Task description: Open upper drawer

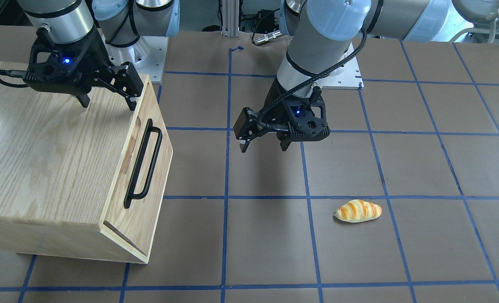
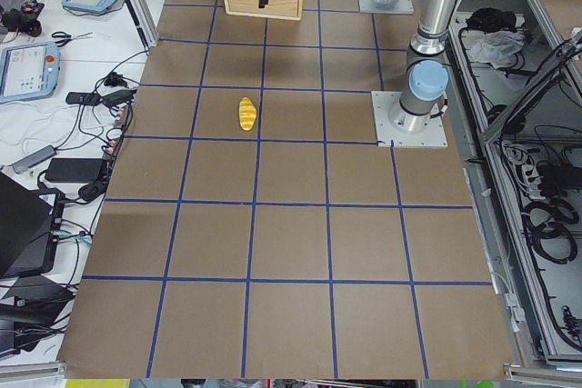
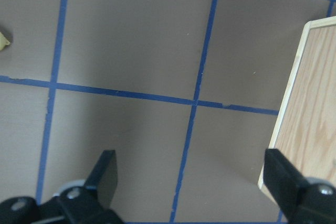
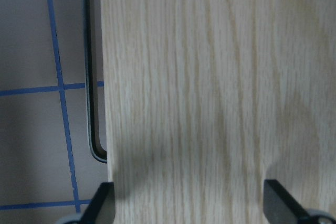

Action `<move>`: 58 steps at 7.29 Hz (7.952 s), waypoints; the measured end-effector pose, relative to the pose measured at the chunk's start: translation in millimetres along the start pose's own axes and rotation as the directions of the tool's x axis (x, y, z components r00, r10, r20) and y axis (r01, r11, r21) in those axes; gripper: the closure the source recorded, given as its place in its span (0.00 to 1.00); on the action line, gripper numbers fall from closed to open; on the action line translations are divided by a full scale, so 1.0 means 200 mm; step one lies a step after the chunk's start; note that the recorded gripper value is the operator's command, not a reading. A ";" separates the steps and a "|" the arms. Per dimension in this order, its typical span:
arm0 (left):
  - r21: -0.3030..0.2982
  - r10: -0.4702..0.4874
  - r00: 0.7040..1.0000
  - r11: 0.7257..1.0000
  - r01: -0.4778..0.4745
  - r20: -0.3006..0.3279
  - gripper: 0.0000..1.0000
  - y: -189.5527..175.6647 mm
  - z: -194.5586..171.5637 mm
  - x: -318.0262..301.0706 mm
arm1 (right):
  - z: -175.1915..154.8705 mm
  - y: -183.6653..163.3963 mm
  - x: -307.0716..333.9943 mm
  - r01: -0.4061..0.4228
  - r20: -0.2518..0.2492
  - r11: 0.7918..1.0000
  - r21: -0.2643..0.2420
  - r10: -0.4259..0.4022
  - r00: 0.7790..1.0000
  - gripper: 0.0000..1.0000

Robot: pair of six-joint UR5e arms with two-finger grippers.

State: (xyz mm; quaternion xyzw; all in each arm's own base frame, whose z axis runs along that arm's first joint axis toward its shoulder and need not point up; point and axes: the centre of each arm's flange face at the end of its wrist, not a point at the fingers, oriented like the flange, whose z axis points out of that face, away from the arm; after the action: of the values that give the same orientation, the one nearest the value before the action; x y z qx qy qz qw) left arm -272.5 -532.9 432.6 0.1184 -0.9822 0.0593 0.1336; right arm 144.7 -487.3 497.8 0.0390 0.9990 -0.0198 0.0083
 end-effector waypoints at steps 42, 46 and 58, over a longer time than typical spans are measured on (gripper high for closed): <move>-0.059 0.043 0.987 0.997 -0.052 -0.155 0.00 0.15 0.48 0.68 | 0.00 0.00 0.00 0.000 0.000 1.000 0.000 0.000 1.000 0.00; -0.038 0.089 0.989 0.995 -0.094 -0.121 0.00 0.12 0.48 0.65 | 0.00 0.00 0.00 0.000 0.001 1.000 0.000 0.000 1.000 0.00; -0.003 0.101 0.993 0.995 -0.101 -0.055 0.00 -0.13 0.37 0.38 | 0.00 0.00 0.00 0.000 0.000 1.000 0.000 0.000 1.000 0.00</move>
State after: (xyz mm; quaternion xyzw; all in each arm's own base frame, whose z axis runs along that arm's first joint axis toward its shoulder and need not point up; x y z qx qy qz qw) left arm -356.5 -585.9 384.9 0.0666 -0.9830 0.0663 0.1577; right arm 144.6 -487.3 497.9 0.0390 0.9990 -0.0198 0.0081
